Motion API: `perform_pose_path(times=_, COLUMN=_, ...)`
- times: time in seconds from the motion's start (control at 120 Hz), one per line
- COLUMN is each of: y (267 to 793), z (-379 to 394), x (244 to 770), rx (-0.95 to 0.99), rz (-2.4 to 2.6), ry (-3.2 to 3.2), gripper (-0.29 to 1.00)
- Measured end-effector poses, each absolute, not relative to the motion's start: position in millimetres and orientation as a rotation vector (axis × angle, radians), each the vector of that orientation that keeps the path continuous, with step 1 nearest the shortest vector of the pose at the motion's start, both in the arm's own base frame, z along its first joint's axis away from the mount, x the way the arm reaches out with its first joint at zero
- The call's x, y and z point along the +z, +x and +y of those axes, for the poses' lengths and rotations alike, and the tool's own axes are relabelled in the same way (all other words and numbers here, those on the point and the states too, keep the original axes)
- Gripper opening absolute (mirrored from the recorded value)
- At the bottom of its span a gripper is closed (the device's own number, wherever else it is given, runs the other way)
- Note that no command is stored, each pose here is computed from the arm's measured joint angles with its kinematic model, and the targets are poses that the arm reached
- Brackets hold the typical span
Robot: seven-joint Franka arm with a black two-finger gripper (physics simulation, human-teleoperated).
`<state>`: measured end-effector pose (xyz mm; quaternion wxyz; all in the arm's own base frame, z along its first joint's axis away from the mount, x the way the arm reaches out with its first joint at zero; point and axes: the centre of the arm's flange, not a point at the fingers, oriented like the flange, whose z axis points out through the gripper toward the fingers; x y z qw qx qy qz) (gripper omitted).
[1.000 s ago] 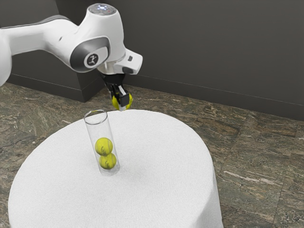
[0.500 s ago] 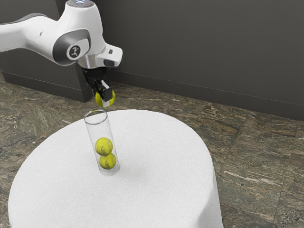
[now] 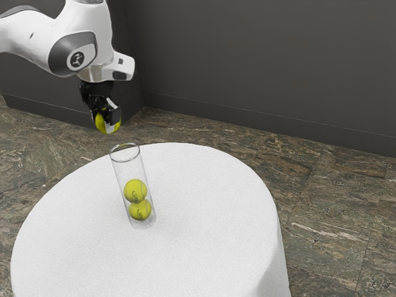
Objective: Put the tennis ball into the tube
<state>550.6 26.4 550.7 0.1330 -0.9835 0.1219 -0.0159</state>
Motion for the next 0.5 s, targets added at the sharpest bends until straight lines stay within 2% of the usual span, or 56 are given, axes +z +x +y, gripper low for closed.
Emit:
perform_pose_path(times=0.125, y=548.7, z=34.5, x=550.6, rx=-0.034, rz=0.308, ry=-2.859, gripper=0.26)
perform_pose_path(times=0.342, y=547.9, z=-12.0, x=548.8, rx=-0.036, rz=0.381, ry=-2.851, gripper=0.26)
perform_pose_path(times=0.5, y=547.1, z=-16.4, x=548.3, rx=-0.035, rz=0.358, ry=-2.855, gripper=0.27)
